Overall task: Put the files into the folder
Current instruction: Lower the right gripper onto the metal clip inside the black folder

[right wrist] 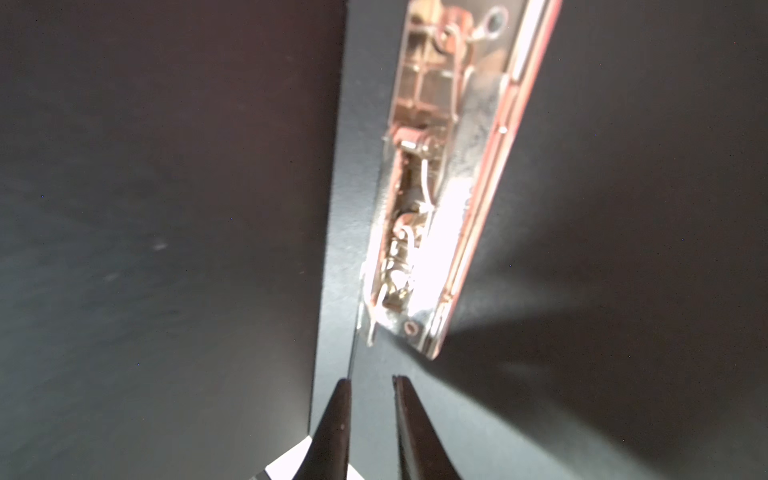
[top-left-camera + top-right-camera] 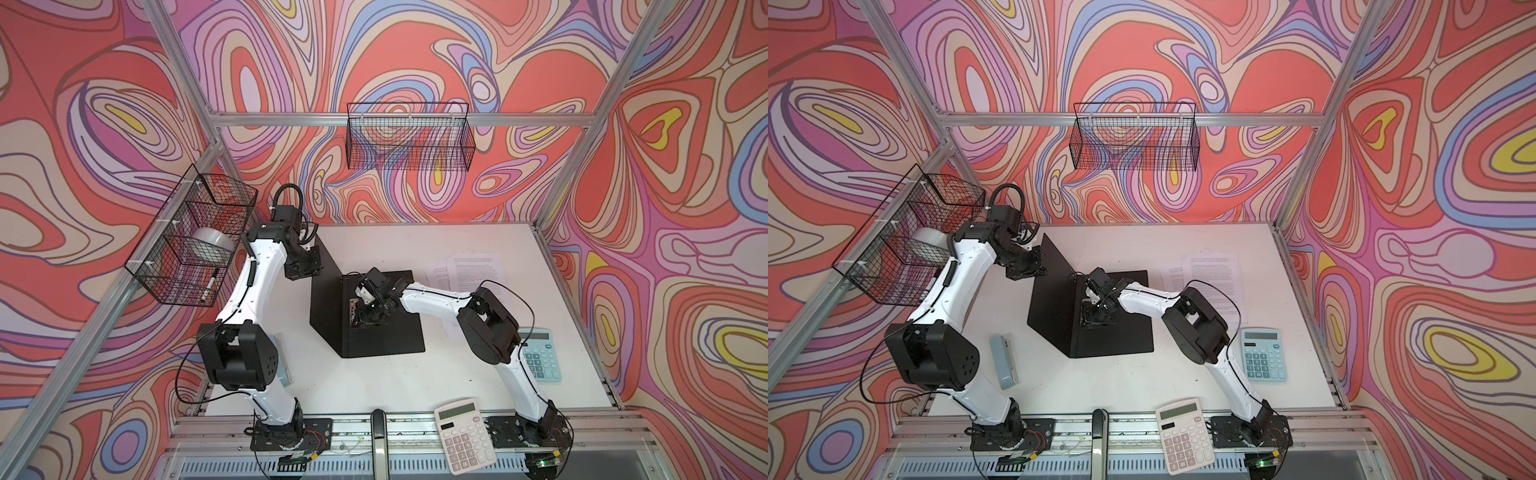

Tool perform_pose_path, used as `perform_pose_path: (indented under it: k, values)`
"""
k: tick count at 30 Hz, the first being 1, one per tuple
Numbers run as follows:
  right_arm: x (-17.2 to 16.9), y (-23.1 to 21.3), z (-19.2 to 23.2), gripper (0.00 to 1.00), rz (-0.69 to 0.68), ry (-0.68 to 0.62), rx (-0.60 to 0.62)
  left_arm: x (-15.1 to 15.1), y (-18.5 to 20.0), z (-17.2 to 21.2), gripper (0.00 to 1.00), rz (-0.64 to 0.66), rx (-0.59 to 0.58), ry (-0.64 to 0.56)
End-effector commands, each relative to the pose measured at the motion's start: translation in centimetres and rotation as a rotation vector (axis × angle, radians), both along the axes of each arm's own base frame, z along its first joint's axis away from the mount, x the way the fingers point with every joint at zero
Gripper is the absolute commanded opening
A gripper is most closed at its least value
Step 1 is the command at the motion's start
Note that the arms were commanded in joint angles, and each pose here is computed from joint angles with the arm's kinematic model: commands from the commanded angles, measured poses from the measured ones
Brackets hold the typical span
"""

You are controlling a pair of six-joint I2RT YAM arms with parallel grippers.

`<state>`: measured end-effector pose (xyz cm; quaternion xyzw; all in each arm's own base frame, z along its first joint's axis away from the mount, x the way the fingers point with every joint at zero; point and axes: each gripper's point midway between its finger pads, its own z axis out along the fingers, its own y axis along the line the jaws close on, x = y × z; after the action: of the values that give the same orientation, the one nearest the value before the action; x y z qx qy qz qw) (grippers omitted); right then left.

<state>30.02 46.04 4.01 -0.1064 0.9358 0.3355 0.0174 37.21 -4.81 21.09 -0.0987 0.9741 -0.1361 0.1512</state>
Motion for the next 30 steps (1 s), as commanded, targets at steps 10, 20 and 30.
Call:
perform_pose_path:
  k: [10, 20, 30]
  values:
    - [0.7, 1.1, -0.6, 0.18, 0.001, -0.008, 0.010, -1.1, -1.0, 0.3, 0.00, -0.003, -0.065, 0.019]
    - [0.8, 0.9, -1.8, 0.10, -0.008, 0.003, -0.019, -1.1, -1.0, 0.2, 0.00, -0.004, -0.072, 0.025]
    - [0.6, 0.7, -1.5, 0.15, -0.006, 0.009, -0.016, -1.1, -0.6, 0.3, 0.00, -0.001, -0.063, 0.021]
